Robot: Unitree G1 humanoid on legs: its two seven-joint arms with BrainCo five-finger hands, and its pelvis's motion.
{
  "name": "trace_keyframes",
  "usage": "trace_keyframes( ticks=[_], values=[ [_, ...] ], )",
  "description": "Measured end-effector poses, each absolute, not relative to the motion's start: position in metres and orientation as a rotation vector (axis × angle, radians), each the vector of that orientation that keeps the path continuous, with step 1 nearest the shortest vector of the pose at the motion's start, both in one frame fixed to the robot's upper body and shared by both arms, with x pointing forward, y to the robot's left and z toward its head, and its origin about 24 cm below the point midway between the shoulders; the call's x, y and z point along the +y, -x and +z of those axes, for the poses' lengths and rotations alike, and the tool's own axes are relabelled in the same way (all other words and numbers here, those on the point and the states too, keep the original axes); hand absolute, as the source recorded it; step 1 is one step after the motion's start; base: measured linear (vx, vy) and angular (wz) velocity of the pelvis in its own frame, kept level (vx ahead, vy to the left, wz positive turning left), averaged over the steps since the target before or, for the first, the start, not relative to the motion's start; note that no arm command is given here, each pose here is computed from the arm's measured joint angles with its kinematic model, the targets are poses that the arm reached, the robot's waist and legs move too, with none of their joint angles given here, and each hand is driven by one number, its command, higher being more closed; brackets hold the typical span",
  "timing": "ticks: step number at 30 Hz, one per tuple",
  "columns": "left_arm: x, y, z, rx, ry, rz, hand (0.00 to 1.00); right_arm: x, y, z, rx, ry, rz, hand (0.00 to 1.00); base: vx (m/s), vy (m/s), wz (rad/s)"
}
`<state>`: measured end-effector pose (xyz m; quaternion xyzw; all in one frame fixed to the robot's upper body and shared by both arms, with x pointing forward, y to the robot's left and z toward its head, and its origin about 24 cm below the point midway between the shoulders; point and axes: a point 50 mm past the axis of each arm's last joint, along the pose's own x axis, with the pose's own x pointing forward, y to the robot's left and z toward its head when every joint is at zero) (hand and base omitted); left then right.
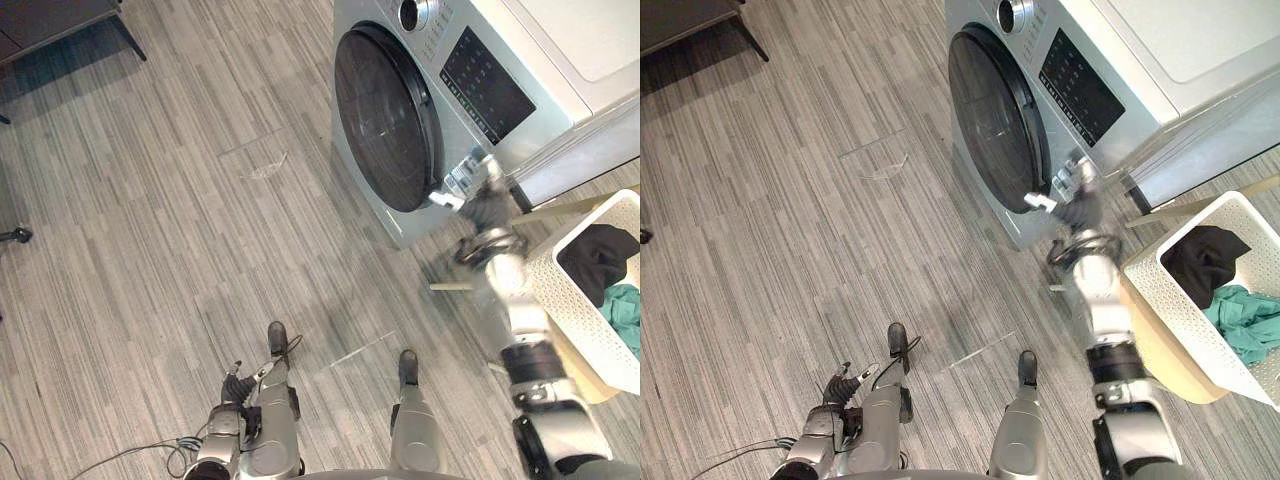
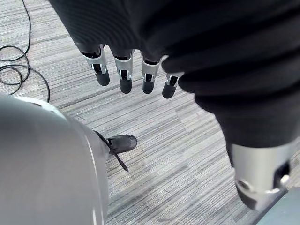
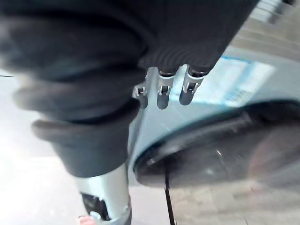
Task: Pick up the laundry basket with both hands and put the clothes into the washing machine.
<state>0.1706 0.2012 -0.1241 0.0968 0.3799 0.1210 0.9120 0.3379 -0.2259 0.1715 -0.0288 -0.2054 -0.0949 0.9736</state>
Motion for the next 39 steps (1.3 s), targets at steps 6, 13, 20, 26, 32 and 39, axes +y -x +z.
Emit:
trace_keyframes(
  ticks=[6, 13, 20, 26, 32, 39],
  values=[
    [0.201, -0.171, -0.124, 0.779, -0.198, 0.254, 0.00, -0.224, -0.344, 0.205, -0.509, 0.216, -0.240, 0.00, -0.04, -0.037, 0.00],
    [0.206, -0.177, -0.118, 0.740, -0.134, 0.309, 0.00, -0.206, -0.385, 0.254, -0.520, 0.238, -0.231, 0.00, -0.07, -0.014, 0.04],
    [0.188, -0.198, -0.100, 0.609, -0.098, 0.244, 0.00, -0.243, -0.404, 0.317, -0.452, 0.159, -0.365, 0.00, -0.08, 0.023, 0.27],
    [0.169, -0.206, -0.091, 0.543, -0.076, 0.171, 0.00, -0.268, -0.390, 0.355, -0.548, 0.065, -0.456, 0.00, -0.05, 0.063, 0.16],
    [0.158, -0.215, -0.087, 0.520, -0.023, 0.166, 0.00, -0.309, -0.375, 0.360, -0.527, -0.103, -0.556, 0.00, 0.00, 0.052, 0.27],
    [0.158, -0.216, -0.090, 0.539, -0.014, 0.200, 0.00, -0.261, -0.403, 0.290, -0.379, -0.144, -0.387, 0.00, 0.07, -0.026, -0.02]
  ],
)
